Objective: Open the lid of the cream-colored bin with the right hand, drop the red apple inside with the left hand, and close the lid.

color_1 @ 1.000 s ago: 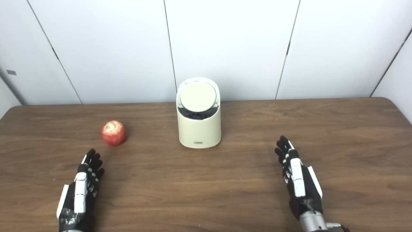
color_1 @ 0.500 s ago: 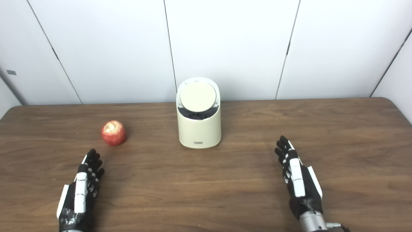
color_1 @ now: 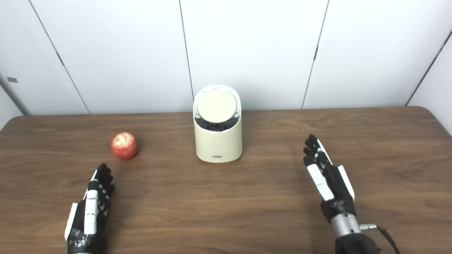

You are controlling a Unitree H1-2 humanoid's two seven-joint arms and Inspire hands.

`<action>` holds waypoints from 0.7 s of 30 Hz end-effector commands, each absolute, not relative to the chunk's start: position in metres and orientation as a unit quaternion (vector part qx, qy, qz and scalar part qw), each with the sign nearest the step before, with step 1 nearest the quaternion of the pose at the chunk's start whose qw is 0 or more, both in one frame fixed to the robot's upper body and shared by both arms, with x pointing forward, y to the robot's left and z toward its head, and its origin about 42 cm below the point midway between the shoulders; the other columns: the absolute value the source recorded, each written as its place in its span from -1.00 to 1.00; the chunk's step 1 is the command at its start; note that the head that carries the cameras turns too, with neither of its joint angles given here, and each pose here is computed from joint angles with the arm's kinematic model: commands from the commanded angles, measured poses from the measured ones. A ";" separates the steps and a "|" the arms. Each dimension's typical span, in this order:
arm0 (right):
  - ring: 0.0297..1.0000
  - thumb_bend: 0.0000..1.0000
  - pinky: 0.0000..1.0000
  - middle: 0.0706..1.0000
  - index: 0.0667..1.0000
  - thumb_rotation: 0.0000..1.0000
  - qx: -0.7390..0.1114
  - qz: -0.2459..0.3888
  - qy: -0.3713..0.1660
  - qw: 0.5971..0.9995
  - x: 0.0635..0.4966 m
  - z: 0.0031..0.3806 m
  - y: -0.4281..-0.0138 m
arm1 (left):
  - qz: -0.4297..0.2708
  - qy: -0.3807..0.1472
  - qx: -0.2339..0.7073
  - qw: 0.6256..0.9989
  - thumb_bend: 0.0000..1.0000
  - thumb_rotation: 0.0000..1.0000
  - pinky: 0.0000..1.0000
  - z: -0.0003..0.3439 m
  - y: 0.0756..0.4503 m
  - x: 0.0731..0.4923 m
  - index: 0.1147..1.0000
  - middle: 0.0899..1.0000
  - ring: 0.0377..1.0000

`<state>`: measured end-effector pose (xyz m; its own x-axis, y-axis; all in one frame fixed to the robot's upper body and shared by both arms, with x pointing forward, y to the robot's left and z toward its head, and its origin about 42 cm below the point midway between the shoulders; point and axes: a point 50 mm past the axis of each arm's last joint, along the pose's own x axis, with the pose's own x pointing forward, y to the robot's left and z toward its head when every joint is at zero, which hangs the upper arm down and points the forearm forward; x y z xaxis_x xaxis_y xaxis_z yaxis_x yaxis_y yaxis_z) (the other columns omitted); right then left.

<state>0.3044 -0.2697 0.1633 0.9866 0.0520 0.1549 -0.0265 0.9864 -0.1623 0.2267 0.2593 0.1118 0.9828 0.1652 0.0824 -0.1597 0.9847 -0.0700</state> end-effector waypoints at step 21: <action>0.89 0.94 0.72 0.90 0.87 0.12 -0.237 0.023 -0.185 0.953 0.411 0.290 -0.197 | 0.072 -0.046 -0.042 0.995 -0.11 0.96 1.00 0.105 0.249 0.222 1.00 1.00 1.00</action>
<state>0.4028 -0.2032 0.2616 0.9577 0.1250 0.2592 0.0057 0.8922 -0.4515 0.2271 0.2550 0.1110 0.9839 0.1555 0.0885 -0.1484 0.9855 -0.0823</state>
